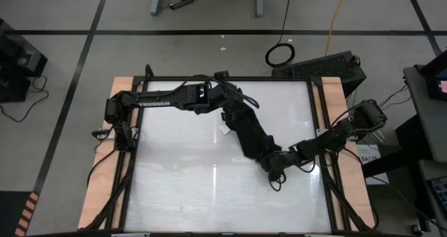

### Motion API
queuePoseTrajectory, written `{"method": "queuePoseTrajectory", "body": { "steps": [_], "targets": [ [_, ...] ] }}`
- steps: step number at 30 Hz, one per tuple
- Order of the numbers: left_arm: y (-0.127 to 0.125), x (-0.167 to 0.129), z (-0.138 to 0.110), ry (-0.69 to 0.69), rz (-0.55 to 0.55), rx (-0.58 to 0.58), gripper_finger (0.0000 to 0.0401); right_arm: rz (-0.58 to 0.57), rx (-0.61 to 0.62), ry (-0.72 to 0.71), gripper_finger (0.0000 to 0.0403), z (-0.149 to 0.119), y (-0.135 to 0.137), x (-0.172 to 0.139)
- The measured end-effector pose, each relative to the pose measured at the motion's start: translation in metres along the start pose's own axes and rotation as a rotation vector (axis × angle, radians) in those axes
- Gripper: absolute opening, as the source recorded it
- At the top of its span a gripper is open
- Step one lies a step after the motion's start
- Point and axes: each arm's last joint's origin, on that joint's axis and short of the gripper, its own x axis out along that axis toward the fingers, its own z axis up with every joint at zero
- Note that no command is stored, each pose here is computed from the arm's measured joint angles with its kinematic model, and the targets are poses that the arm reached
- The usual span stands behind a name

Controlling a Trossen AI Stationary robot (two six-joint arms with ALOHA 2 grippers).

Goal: Roll towel
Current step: Roll the towel

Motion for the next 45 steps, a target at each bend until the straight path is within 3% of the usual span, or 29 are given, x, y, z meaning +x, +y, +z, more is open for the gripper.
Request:
{"method": "queuePoseTrajectory", "body": {
  "steps": [3, 11, 19, 24, 29, 34, 39, 45],
  "targets": [
    [-0.001, 0.000, -0.002, 0.016, -0.007, 0.010, 0.0008, -0.003, -0.006, -0.016, 0.0010, 0.005, -0.001, 0.000],
    [-0.005, -0.006, -0.010, 0.116, 0.023, 0.069, 0.0008, 0.005, -0.029, -0.155, 0.0003, 0.042, -0.003, -0.020],
    [0.006, -0.049, -0.013, 0.134, 0.111, 0.100, 0.0008, -0.038, -0.038, -0.387, 0.0001, 0.093, -0.026, -0.107],
    [0.024, -0.100, -0.011, 0.016, 0.147, 0.006, 0.0008, -0.087, -0.008, -0.579, 0.0001, 0.111, -0.050, -0.176],
    [0.040, -0.156, -0.018, -0.123, 0.142, -0.098, 0.0008, -0.195, 0.031, -0.701, 0.0000, 0.112, -0.077, -0.229],
    [0.056, -0.193, -0.028, -0.205, 0.165, -0.200, 0.0008, -0.330, 0.051, -0.735, 0.0000, 0.103, -0.099, -0.258],
    [0.065, -0.195, -0.034, -0.176, 0.238, -0.200, 0.0008, -0.525, 0.042, -0.649, 0.0000, 0.091, -0.115, -0.271],
    [0.082, -0.176, -0.027, -0.179, 0.322, -0.172, 0.0008, -0.636, 0.003, -0.656, 0.0000, 0.079, -0.132, -0.287]
  ]
}}
